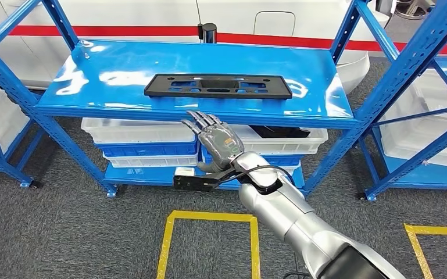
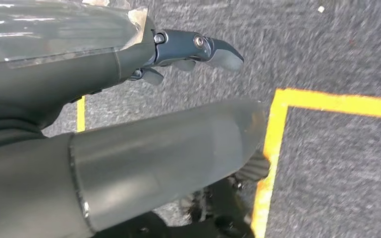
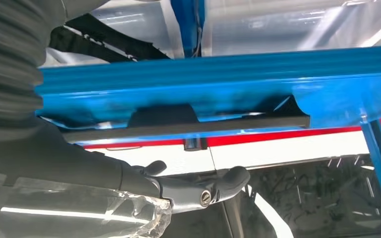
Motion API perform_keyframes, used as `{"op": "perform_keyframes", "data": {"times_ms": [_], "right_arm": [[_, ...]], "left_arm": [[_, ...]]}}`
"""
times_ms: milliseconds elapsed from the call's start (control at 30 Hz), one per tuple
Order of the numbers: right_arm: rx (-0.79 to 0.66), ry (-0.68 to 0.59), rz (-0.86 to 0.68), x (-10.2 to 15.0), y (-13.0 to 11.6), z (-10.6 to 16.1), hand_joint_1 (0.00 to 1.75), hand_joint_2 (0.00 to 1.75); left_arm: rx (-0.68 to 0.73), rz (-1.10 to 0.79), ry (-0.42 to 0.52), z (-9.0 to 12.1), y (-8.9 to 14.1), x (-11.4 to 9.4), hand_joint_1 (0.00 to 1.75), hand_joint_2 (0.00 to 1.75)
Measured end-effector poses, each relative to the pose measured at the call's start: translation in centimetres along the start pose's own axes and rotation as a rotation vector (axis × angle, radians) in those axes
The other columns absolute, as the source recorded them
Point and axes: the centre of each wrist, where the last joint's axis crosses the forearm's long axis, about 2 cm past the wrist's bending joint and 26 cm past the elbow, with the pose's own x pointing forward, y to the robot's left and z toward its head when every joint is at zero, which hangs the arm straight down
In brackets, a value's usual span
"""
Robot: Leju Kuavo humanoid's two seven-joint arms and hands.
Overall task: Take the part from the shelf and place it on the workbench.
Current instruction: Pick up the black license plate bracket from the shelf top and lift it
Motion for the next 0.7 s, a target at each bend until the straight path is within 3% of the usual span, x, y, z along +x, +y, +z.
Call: {"op": "perform_keyframes", "data": {"times_ms": [467,700], "right_arm": [[0.013,-0.004,0.001,1.2,0.0,-1.7,0.00,1.75],[0.040,0.009,-0.016,1.8,0.9,-1.3,0.00,1.75]], "left_arm": [[0.002,0.004,0.000,0.0,-0.1,0.1,0.00,0.00],[0.006,0.001,0.003,-0.1,0.2,-0.1,0.00,0.00]]}}
